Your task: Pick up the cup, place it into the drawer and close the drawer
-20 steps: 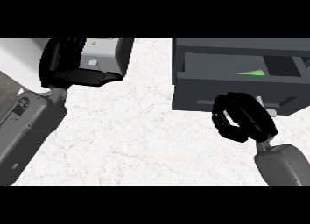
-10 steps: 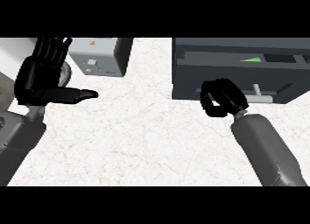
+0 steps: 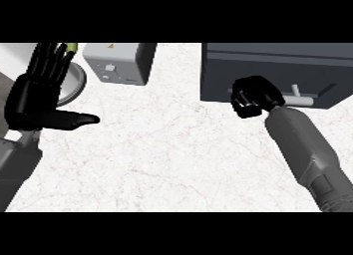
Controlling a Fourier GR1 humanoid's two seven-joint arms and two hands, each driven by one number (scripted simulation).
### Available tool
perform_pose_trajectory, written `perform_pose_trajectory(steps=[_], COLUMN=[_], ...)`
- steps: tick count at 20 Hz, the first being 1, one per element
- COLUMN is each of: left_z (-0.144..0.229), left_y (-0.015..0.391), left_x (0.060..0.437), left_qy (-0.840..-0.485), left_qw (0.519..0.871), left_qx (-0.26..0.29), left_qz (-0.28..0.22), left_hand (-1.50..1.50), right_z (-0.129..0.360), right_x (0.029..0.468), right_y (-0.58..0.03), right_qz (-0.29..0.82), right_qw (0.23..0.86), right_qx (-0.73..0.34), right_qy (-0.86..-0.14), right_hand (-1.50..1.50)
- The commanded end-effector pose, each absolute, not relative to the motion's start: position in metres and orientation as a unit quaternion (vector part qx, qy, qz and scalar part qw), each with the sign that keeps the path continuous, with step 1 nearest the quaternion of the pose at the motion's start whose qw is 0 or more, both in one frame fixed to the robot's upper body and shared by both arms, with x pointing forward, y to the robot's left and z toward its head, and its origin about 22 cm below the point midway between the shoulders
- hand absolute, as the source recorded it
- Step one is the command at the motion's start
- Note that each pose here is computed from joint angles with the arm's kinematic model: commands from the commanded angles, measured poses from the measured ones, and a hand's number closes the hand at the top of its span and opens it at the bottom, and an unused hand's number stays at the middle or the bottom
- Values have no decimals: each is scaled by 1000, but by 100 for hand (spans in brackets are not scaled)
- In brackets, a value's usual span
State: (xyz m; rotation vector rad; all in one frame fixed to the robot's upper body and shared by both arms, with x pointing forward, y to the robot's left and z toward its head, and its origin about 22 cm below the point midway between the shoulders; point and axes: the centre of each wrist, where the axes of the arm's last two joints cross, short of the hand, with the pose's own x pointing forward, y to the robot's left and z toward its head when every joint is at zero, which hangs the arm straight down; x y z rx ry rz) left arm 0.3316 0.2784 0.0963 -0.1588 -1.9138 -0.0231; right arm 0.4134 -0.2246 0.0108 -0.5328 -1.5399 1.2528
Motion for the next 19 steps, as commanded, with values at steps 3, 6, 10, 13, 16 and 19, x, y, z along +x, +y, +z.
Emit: perform_pose_trajectory(steps=[3,6,10,13,16,19], left_z=[102,93,78,92,89,86], left_y=[279,271,268,273,262,274], left_x=[327,326,324,330,327,330], left_qy=[-813,-809,-811,-807,-808,-806], left_qw=[574,579,574,579,575,581], left_qx=[-97,-100,-111,-111,-124,-115], left_qz=[-18,-22,-23,-21,-25,-19], left_hand=[-150,-150,-150,-150,-150,-150], right_z=[47,51,51,55,54,51], right_x=[436,437,437,438,438,435], right_y=[-260,-267,-271,-272,-275,-281], right_qz=[492,482,471,451,440,441], right_qw=[550,558,557,555,552,555], right_qx=[-253,-246,-244,-240,-236,-232], right_qy=[-626,-629,-639,-656,-668,-666], right_hand=[150,150,150,150,150,150])
